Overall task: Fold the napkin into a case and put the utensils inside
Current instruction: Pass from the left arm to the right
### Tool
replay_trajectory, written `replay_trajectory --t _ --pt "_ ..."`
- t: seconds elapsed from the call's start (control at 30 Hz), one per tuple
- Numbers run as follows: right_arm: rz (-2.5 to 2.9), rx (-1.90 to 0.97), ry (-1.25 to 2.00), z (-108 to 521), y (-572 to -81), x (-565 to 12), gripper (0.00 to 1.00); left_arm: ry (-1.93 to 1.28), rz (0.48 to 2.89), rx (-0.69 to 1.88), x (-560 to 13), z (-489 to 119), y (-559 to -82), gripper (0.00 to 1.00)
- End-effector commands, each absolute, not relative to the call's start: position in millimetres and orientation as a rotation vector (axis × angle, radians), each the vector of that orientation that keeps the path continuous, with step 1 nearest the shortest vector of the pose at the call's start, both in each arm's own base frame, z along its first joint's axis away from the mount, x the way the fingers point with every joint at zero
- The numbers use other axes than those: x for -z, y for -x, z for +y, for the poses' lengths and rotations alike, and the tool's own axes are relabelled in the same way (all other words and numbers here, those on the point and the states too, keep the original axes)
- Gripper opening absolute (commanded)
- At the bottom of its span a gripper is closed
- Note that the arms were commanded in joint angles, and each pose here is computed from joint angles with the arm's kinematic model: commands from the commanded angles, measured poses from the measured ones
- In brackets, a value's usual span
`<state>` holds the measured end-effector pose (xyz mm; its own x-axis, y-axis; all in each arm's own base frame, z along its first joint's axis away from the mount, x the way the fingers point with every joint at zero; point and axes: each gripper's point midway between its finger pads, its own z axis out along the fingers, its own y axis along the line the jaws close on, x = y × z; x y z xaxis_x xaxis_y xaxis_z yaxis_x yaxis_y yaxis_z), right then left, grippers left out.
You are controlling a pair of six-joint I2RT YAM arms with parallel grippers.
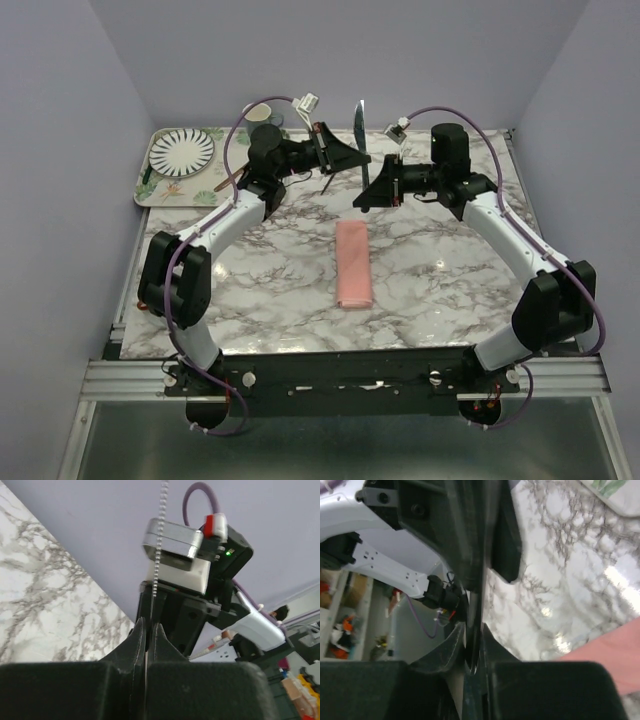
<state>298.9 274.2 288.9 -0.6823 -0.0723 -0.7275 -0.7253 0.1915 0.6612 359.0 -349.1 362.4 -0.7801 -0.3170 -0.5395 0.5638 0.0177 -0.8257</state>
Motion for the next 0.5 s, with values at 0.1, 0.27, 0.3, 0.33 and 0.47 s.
replay_trajectory --t 0.1,0.27,0.3,0.33,0.47 --pt "1.876 -1.485 0.714 276.0 -314.1 -303.1 0.01 -0.197 1.847 1.637 -356.2 -344.2 -372.9 0.28" --pt "1.931 -1.303 0.573 265.9 -336.2 -288.1 0.01 -0.073 2.002 1.153 -343.1 -310.9 -405.2 0.57" --pt "1.951 -1.272 0.539 263.2 -341.2 -283.2 0.01 -0.061 2.036 1.115 -336.6 -306.9 -403.2 0.57" --pt "1.965 -1.225 0.506 260.3 -347.9 -279.0 0.01 -0.069 2.046 1.087 -334.5 -308.5 -399.7 0.53" --pt "2.012 -1.144 0.449 254.7 -358.8 -266.9 0.01 -0.104 2.087 0.937 -326.8 -311.7 -396.7 0.50"
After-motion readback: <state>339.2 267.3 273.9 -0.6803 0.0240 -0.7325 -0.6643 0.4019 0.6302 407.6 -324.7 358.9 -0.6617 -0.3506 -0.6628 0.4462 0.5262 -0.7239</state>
